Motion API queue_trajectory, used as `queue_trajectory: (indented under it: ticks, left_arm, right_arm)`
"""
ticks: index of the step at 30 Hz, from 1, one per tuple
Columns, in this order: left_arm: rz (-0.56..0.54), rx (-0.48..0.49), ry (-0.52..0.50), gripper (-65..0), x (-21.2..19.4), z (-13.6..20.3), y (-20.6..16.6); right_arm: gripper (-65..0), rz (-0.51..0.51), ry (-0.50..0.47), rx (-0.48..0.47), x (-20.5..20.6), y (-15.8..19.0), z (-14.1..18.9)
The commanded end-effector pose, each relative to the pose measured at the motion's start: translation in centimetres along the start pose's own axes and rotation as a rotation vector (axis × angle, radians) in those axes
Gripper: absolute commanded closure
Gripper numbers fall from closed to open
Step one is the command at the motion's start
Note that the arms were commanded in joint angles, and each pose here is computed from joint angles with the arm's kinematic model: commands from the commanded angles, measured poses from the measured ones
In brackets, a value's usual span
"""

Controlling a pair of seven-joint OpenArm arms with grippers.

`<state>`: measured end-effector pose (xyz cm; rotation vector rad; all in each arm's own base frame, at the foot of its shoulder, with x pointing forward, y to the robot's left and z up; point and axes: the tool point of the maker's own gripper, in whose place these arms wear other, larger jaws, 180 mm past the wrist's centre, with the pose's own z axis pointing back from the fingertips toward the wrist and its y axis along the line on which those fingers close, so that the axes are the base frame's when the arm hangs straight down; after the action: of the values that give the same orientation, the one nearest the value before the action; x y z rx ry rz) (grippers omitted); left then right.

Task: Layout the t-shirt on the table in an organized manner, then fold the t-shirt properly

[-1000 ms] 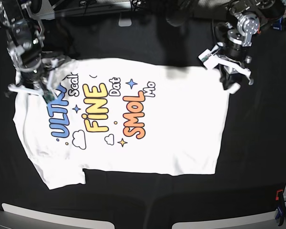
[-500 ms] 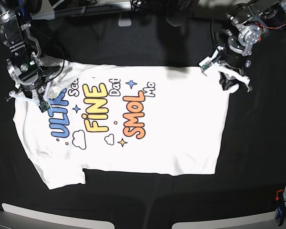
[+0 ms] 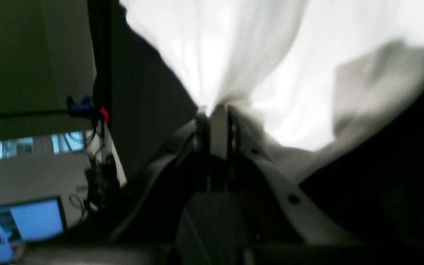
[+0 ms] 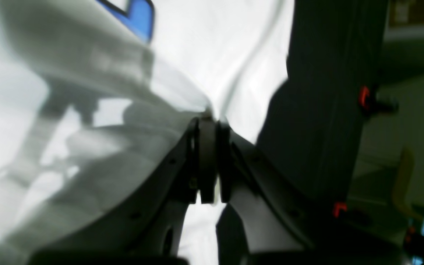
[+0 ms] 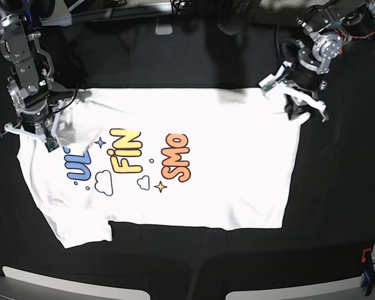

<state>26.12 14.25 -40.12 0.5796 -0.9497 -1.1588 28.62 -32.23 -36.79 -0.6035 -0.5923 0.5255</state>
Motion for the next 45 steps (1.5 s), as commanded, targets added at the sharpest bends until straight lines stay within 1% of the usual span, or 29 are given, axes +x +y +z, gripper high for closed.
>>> queue_trajectory:
  ticks: [1,5,7,9,15,16,19,22,27,32,39,41,42,43,44,45]
  left_arm:
    - [-0.011,0.043,-0.023,0.0,0.3,-0.1,1.5]
    - [-0.011,0.043,-0.065,0.0,1.1,-0.1,1.5]
    - [-0.011,0.046,-0.088,0.0,1.5,-0.1,1.6]
    - [-0.002,0.050,-0.089,0.0,1.6,-0.3,1.9]
    - [0.015,0.095,-0.099,0.0,2.3,-1.5,4.3]
    - [0.033,0.093,-0.097,0.0,2.4,-1.7,4.4]
    - [0.077,0.082,-0.098,0.0,2.8,-1.9,4.4]
    - [0.102,0.076,-0.105,0.0,3.4,-2.0,4.0]
    - [0.112,0.074,-0.107,0.0,3.7,-2.0,3.9]
    - [0.113,0.073,-0.100,0.0,3.6,-2.0,3.9]
    - [0.113,0.071,-0.058,0.0,2.8,-2.1,3.8]
    - [0.114,0.072,-0.059,0.0,2.9,-2.1,3.8]
    - [0.113,0.072,-0.059,0.0,2.9,-2.1,3.8]
    - [0.113,0.072,-0.058,0.0,2.8,-2.1,3.8]
    - [0.113,0.071,-0.058,0.0,2.8,-2.1,3.8]
    - [0.114,0.072,-0.058,0.0,2.8,-2.1,3.8]
  right_arm:
    - [0.0,0.016,-0.043,-0.039,1.2,-1.6,0.2]
    - [0.0,0.052,-0.096,0.000,2.1,-0.8,0.2]
    - [0.0,0.053,-0.124,0.002,2.7,-0.8,0.3]
    - [0.0,0.050,-0.143,-0.005,3.2,-1.1,0.3]
    - [0.0,0.019,-0.207,-0.064,6.5,-3.9,0.3]
    - [0.0,0.011,-0.223,-0.067,7.3,-4.4,0.4]
    - [0.0,-0.016,-0.276,-0.009,9.6,-4.6,0.6]
    - [0.0,-0.029,-0.306,0.032,10.7,-4.5,0.8]
    - [0.0,0.009,-0.314,0.063,10.9,-3.9,0.9]
    - [0.0,0.014,-0.312,0.058,10.8,-3.9,0.9]
    - [0.0,0.015,-0.271,0.057,10.1,-4.0,0.7]
    - [-17.3,0.015,-0.272,0.056,10.1,-4.0,0.7]
    - [-24.9,0.016,-0.271,0.056,10.1,-4.0,0.7]
    - [-30.6,0.020,-0.270,0.049,10.1,-4.1,0.6]
    - [-33.8,0.028,-0.266,0.031,10.0,-4.4,0.6]
    - [-34.4,0.030,-0.259,-0.001,9.9,-5.0,0.6]
